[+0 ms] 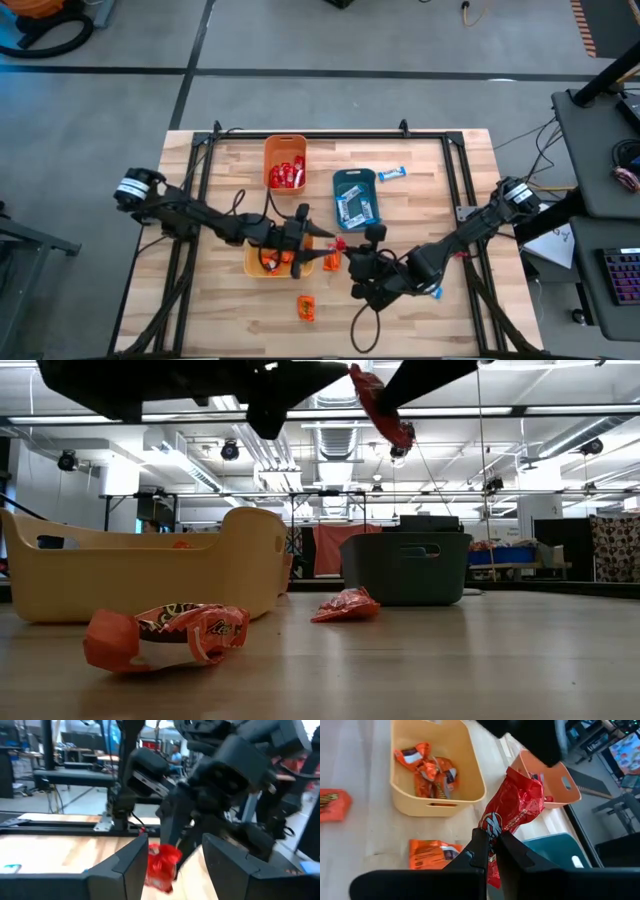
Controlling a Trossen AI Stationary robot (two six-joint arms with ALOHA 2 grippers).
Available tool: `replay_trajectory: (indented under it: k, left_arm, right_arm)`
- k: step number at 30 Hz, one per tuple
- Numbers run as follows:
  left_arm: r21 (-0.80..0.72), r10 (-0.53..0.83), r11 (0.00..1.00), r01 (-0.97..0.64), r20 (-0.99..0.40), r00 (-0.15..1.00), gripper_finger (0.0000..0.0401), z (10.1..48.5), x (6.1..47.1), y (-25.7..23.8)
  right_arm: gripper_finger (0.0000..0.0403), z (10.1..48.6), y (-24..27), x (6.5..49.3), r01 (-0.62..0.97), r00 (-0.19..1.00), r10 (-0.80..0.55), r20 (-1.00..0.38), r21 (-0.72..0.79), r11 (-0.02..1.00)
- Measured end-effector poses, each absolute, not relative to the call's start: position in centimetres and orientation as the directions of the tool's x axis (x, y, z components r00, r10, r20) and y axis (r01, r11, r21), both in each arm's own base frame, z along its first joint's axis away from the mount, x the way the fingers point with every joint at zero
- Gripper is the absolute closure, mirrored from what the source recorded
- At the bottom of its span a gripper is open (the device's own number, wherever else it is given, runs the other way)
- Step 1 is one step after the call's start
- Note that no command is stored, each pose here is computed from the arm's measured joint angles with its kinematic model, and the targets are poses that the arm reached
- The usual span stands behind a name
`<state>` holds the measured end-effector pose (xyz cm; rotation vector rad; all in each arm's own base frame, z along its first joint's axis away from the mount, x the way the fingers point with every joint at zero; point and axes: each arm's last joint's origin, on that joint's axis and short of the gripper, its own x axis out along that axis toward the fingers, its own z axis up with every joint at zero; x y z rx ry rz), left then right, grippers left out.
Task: Organize candy in baskets
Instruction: Put the red chocolate into the orange bin
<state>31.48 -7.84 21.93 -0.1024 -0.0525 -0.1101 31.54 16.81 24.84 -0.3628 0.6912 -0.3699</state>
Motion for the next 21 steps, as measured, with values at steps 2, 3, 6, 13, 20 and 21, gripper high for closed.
replay_trajectory:
  k: [2,3,6,13,20,21]
  left_arm:
    - [-0.101,-0.097,0.99,0.104,0.068,0.993,0.0218,21.8,31.6,-7.6]
    - [-0.1,-0.093,0.99,0.099,0.066,0.993,0.0211,21.7,31.7,-7.5]
    - [-0.1,-0.084,0.991,0.09,0.056,0.995,0.0191,21.1,32.0,-7.2]
    - [-0.108,-0.062,0.992,0.071,0.08,0.995,0.0165,19.8,32.7,-7.1]
    - [-0.103,-0.054,0.993,0.064,0.093,0.994,0.0215,19.2,33.1,-7.1]
    - [-0.103,-0.052,0.993,0.061,0.091,0.995,0.0233,19.2,33.1,-7.1]
  right_arm:
    - [0.0385,24.8,16.6,31.7,0.209,0.708,-0.449,-0.545,-0.445,0.871]
    - [0.0385,24.8,16.5,31.7,0.21,0.707,-0.451,-0.545,-0.446,0.87]
    - [0.0385,24.8,16.4,31.8,0.209,0.706,-0.452,-0.545,-0.45,0.868]
    - [0.0385,24.9,16.2,31.9,0.214,0.704,-0.456,-0.544,-0.451,0.867]
    - [0.0385,24.9,16.2,31.9,0.215,0.706,-0.455,-0.543,-0.447,0.868]
    - [0.0385,24.9,16.2,31.9,0.213,0.706,-0.453,-0.545,-0.446,0.869]
